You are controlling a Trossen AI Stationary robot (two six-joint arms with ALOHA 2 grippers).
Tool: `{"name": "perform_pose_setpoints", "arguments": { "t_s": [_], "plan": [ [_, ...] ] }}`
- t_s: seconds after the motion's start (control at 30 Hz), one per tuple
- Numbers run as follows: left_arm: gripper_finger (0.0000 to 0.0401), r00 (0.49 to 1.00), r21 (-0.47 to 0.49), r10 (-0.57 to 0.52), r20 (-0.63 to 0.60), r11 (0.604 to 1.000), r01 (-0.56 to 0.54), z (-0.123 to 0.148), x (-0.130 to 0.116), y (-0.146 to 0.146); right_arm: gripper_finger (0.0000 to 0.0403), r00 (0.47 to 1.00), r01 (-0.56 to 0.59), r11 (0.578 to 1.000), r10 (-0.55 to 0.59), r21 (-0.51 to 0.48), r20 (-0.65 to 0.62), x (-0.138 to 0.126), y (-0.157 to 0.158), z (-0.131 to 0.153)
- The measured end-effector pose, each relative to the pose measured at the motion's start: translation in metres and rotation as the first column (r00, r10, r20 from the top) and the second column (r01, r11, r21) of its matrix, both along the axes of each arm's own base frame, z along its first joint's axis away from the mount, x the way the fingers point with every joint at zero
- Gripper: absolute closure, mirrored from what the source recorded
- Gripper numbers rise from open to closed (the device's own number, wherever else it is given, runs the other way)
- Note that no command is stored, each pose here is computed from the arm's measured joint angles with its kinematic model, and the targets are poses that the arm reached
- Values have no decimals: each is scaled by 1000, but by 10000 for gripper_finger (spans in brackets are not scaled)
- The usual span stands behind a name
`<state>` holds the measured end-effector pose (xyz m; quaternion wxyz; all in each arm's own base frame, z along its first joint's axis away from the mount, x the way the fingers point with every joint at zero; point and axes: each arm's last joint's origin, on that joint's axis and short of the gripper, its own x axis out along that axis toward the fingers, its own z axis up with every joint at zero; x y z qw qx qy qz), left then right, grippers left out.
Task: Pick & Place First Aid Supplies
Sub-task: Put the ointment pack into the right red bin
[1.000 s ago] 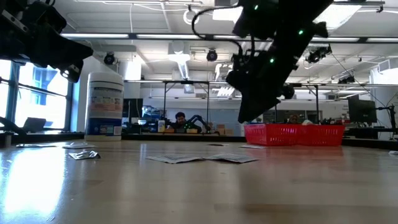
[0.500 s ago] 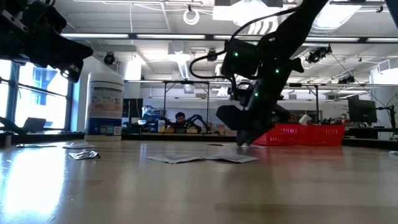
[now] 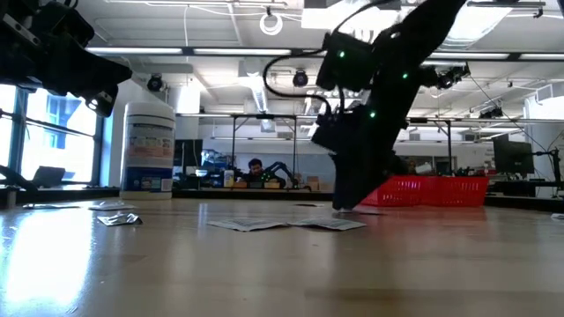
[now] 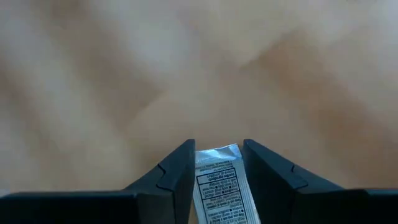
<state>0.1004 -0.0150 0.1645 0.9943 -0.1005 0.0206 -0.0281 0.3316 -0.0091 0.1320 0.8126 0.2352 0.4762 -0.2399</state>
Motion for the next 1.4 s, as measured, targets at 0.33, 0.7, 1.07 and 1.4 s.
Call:
{"name": "perform_pose_setpoints", "arguments": {
  "t_s": [0.33, 0.7, 1.07, 1.4],
  "plan": [
    [400, 1000, 0, 0, 0, 1000, 0, 0, 0, 0, 275, 974, -202, 969, 214, -141, 73, -6, 29, 36],
    [400, 1000, 0, 0, 0, 1000, 0, 0, 0, 0, 275, 911, -408, 895, 411, -183, -20, -4, 36, 23],
    [400, 1000, 0, 0, 0, 1000, 0, 0, 0, 0, 275, 888, -459, 878, 453, -135, -77, 0, 31, 2],
    [400, 1000, 0, 0, 0, 1000, 0, 0, 0, 0, 275, 875, -483, 867, 472, -119, -113, 1, 32, -8]
  ]
}}
